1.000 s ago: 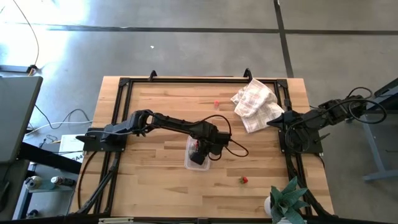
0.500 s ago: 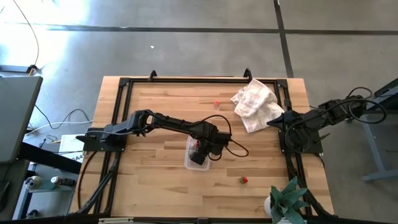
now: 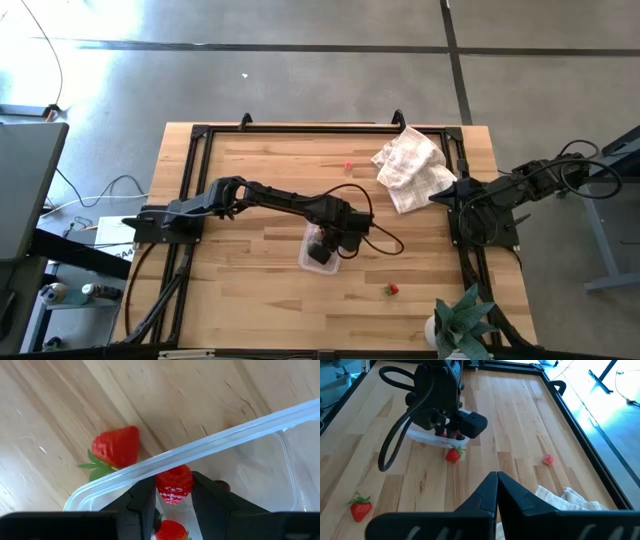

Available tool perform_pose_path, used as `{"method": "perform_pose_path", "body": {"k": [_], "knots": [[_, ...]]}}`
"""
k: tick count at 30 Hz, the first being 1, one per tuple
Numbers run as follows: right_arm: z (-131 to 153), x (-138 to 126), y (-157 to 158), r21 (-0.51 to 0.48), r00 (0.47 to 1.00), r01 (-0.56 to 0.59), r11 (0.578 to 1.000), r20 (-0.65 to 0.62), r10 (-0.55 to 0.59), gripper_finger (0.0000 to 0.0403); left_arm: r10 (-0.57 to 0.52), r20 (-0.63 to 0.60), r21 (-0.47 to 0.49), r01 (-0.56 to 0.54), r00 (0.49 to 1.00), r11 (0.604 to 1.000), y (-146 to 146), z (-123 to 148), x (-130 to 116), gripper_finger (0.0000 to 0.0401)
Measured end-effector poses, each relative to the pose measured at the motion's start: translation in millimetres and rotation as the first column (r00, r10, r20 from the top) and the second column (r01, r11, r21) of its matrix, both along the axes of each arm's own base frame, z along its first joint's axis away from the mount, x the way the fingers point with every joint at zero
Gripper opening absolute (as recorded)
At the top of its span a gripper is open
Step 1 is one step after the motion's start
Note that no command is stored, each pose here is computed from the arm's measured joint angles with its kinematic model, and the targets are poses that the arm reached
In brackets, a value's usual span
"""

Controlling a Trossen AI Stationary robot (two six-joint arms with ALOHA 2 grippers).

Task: Pick and placing Produce into tupperware
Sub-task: Put the red raspberry into the transparent container

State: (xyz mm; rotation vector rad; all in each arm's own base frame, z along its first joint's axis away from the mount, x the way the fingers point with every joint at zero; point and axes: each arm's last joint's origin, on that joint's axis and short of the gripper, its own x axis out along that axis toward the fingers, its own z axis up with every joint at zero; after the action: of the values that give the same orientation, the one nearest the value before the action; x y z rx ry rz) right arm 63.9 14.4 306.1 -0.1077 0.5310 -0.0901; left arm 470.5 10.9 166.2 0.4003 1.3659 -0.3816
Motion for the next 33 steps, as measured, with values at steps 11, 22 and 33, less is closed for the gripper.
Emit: {"method": "perform_pose_path", "body": {"k": [11,22,33], "knots": [[0.0,0.0,0.0,0.0,1.0,0.0,1.0,0.0,0.0,0.0,0.067,-0.033,-0.009,-0.067,0.997,0.998,0.1,-0.4,-3.0,0.0107],[0.0,0.0,0.0,0.0,1.0,0.0,1.0,0.0,0.0,0.0,0.099,-0.054,-0.038,-0.101,0.994,0.994,-0.8,-0.7,-4.6,0.0107],[0.0,0.1,0.0,0.0,1.0,0.0,1.0,0.0,0.0,0.0,0.11,-0.081,-0.049,-0.114,0.991,0.992,-0.8,-10.0,-4.1,0.0118]]}}
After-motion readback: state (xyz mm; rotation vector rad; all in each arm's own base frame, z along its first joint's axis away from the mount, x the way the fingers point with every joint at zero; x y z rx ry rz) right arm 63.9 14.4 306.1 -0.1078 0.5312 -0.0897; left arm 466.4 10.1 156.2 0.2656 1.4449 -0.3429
